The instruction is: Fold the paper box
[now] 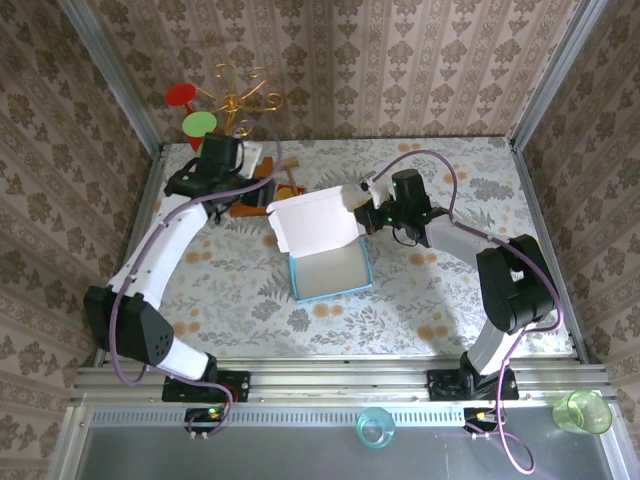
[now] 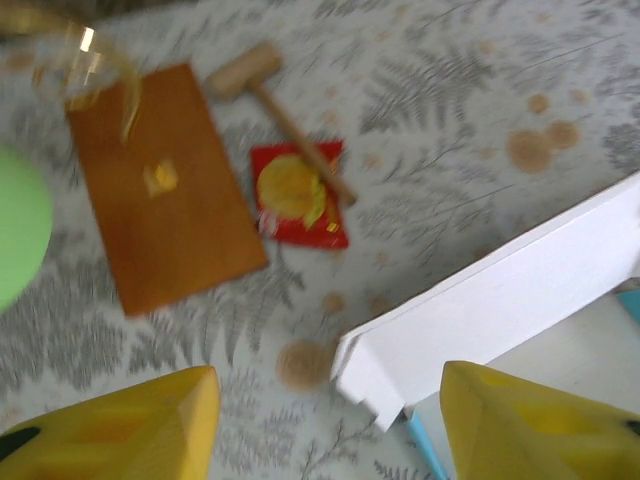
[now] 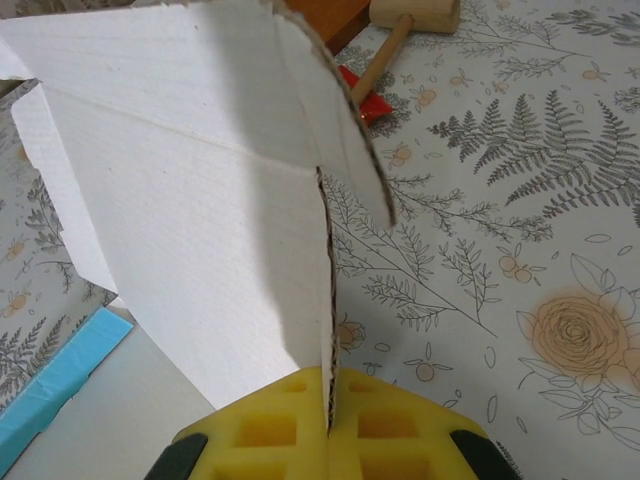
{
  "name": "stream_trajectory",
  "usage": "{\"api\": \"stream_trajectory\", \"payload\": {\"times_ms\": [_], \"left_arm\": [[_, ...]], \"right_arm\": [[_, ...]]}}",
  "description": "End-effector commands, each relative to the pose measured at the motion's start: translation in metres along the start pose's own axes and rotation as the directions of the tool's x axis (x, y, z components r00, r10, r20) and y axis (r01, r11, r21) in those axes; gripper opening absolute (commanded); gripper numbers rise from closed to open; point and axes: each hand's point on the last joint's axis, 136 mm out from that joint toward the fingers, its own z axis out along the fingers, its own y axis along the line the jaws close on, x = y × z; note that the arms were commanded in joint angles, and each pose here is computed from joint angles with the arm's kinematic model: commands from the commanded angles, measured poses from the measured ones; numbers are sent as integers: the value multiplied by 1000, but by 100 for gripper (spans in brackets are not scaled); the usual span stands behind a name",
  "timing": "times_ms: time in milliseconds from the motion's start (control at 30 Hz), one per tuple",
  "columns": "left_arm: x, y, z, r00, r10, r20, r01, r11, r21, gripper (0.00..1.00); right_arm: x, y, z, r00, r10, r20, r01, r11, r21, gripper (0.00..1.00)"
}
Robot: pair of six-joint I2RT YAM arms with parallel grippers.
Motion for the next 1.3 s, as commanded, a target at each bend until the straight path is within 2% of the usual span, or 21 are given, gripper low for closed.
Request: {"api": "stream_trajectory", "payload": {"times_ms": [0,133,333,533,833,967,1067,1167,1267], "left_arm": [[37,-5,20,986,-130,-103,140,985,98,60],[51,3,32,966,-204,-158,224,967,123,60],[63,0,39,928,-310,-206,341,930,138,53],[73,-14,42,937,-291,-192,332,913,236,51],[69,-8,72,951,-273,-145,298,935,193,53],[67,-19,85,951,-257,-172,289,936,201,50],[69,-22,92,949,-247,-194,281,944,174,45],[68,-21,95,947,-262,-187,292,943,157,34],[65,-20,94,942,-286,-177,312,939,142,19]], "right_arm": [[-8,-1,-9,998,-48,28,48,999,22,0],[-6,-2,-9,998,-53,22,52,998,26,0],[-6,-4,-8,998,-53,19,52,998,32,0],[-6,-4,-7,998,-53,22,52,998,29,0],[-4,-4,-5,999,-44,16,43,999,23,0],[-4,-4,-5,999,-44,16,44,999,23,0],[-4,-5,-3,999,-41,15,41,999,24,0],[-5,-5,-3,999,-38,18,37,999,24,0],[-5,-6,-3,999,-33,19,33,999,28,0]]}}
